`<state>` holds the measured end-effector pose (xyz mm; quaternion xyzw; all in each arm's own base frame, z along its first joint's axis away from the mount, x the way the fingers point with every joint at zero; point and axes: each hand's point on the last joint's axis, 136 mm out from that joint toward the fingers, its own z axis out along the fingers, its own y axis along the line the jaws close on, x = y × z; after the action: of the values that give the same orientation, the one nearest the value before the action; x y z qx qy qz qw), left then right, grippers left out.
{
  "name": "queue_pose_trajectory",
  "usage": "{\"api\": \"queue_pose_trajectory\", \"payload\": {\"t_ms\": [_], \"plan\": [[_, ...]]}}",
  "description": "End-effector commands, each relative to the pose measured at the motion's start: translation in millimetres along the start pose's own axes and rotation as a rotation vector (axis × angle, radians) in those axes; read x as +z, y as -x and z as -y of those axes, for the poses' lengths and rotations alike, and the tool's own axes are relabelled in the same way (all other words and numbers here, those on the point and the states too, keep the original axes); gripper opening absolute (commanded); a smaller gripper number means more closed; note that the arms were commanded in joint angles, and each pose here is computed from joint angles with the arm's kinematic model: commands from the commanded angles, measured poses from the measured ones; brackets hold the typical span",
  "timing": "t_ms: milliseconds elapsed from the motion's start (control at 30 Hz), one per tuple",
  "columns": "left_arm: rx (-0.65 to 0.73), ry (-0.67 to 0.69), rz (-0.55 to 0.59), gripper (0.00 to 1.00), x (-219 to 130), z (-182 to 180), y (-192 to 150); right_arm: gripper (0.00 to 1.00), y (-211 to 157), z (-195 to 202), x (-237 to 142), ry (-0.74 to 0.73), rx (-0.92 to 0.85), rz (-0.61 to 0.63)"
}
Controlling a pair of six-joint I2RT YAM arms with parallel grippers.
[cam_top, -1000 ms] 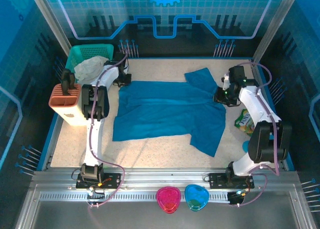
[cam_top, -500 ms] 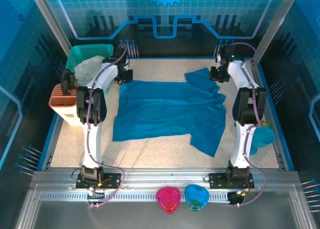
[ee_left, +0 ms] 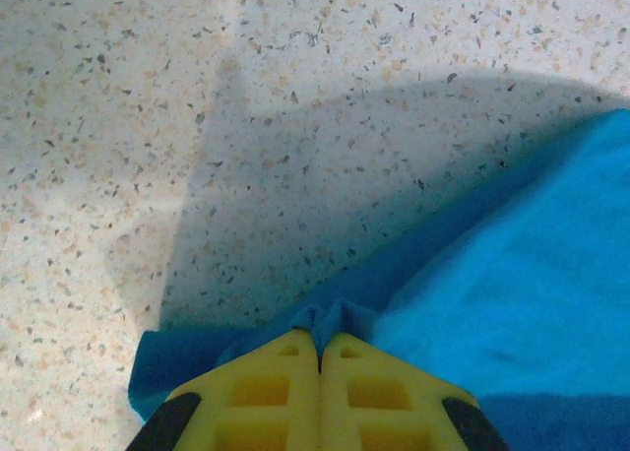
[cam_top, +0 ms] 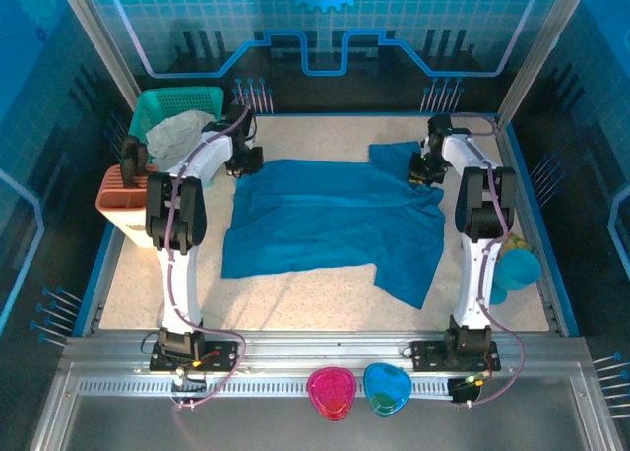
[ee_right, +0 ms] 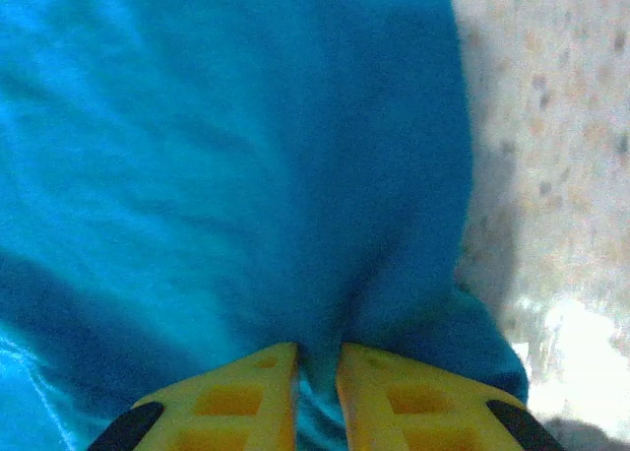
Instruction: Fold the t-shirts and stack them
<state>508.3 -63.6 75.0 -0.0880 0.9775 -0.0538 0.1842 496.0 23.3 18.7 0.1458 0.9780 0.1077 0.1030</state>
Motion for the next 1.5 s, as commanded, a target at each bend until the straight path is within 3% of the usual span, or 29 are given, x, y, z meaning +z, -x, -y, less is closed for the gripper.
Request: {"api": "queue_pose_trajectory", "payload": {"t_ms": [0, 333, 500, 633, 767, 1067, 1467], "plan": [[-0.024, -0.057, 0.071, 0.0, -31, 11, 9, 0.21, -46, 6, 10, -0.049, 0.042, -0.085], [-0.025, -0.055, 0.079, 0.0, -35, 7, -1, 0.22, -97, 12, -10, -0.018, 0.097, -0.041], [-0.026, -0.063, 0.076, 0.0, -35, 8, -3, 0.27, -68, 12, -43, -0.052, 0.045, 0.026], [-0.027, -0.07, 0.085, 0.0, -40, 9, -2, 0.4, -35, 18, -81, -0.135, 0.014, 0.129], [-0.025, -0.079, 0.095, 0.0, -44, 11, 0, 0.47, -3, 29, -96, -0.21, -0.011, 0.181], [-0.025, -0.098, 0.102, 0.0, -48, 14, 2, 0.46, 53, 43, -34, -0.221, -0.122, 0.074], [-0.021, -0.097, 0.095, 0.0, -41, 14, 3, 0.46, 62, 47, 7, -0.209, -0.12, 0.015]]}}
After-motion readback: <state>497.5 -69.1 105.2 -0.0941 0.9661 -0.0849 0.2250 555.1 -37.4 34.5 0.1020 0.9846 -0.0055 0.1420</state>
